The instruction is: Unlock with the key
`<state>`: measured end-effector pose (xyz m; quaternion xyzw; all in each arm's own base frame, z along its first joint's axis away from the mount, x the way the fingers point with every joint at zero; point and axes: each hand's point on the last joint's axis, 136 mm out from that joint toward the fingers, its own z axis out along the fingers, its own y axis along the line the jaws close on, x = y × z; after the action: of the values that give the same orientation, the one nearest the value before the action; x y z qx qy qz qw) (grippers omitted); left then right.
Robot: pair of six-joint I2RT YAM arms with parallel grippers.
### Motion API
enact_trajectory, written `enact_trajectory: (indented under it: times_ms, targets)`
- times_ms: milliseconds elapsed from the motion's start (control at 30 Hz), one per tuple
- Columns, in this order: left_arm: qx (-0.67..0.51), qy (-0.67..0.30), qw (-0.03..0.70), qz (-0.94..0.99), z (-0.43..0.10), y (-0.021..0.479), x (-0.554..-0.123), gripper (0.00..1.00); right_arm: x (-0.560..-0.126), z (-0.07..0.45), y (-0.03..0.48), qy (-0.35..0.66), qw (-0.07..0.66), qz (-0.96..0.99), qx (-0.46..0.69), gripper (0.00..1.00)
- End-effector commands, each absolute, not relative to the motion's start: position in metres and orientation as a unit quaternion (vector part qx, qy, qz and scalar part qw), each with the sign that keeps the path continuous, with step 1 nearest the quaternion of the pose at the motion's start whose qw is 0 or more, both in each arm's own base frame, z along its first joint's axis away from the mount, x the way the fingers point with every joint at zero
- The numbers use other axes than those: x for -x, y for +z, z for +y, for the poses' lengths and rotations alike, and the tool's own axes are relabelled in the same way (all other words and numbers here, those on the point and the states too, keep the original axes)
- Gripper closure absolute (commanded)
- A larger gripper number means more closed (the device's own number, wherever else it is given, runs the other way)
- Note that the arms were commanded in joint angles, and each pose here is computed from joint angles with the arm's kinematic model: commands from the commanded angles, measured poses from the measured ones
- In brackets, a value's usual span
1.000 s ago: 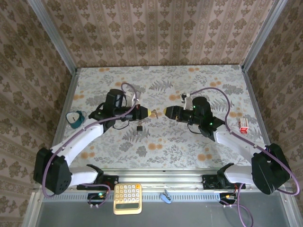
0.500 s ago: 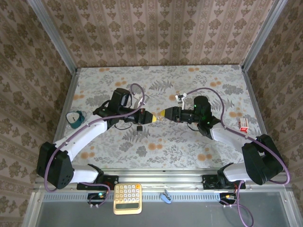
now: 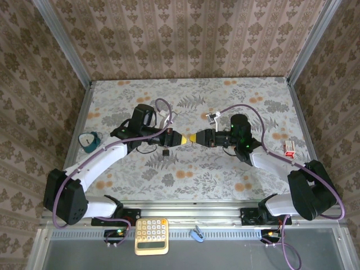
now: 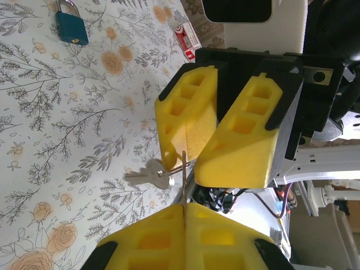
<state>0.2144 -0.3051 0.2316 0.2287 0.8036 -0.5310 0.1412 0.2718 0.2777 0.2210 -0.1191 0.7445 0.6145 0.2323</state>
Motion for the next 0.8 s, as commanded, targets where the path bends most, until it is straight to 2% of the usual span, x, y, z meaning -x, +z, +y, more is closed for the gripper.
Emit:
enact_trajectory:
  times_ms: [0,67,233,300,333,400,467,567,767]
  targets:
    - [-0.243,-0.545,0.147,0.789,-0.309,0.244,-0.212,1.00,-0.258,0.280,0.232,0.622,0.232,0.732,0.155,0.82]
    - [-0.243,-0.545,0.148,0.789,-0.309,0.244,-0.212,1.00,-0.257,0.280,0.234,0.623,0.231,0.730,0.160,0.84]
    - [-0.241,-0.545,0.148,0.789,-0.310,0.243,-0.214,1.00,-0.251,0.282,0.237,0.625,0.228,0.726,0.174,1.00]
    - [-0.237,-0.543,0.149,0.791,-0.309,0.242,-0.216,1.00,-0.251,0.282,0.237,0.621,0.231,0.728,0.175,1.00]
    - [-0.233,-0.541,0.152,0.794,-0.308,0.242,-0.218,0.97,-0.252,0.281,0.237,0.618,0.235,0.730,0.172,1.00]
    - [-0.222,-0.541,0.159,0.795,-0.307,0.243,-0.222,0.73,-0.257,0.280,0.236,0.613,0.244,0.735,0.158,1.00]
    - [-0.207,-0.554,0.174,0.787,-0.305,0.248,-0.228,0.64,-0.265,0.277,0.237,0.609,0.261,0.737,0.131,1.00]
    - [-0.166,-0.577,0.204,0.773,-0.299,0.255,-0.241,0.56,-0.276,0.274,0.237,0.610,0.274,0.738,0.091,1.00]
    - [-0.111,-0.629,0.231,0.734,-0.294,0.262,-0.253,0.56,-0.289,0.266,0.243,0.615,0.306,0.725,0.034,1.00]
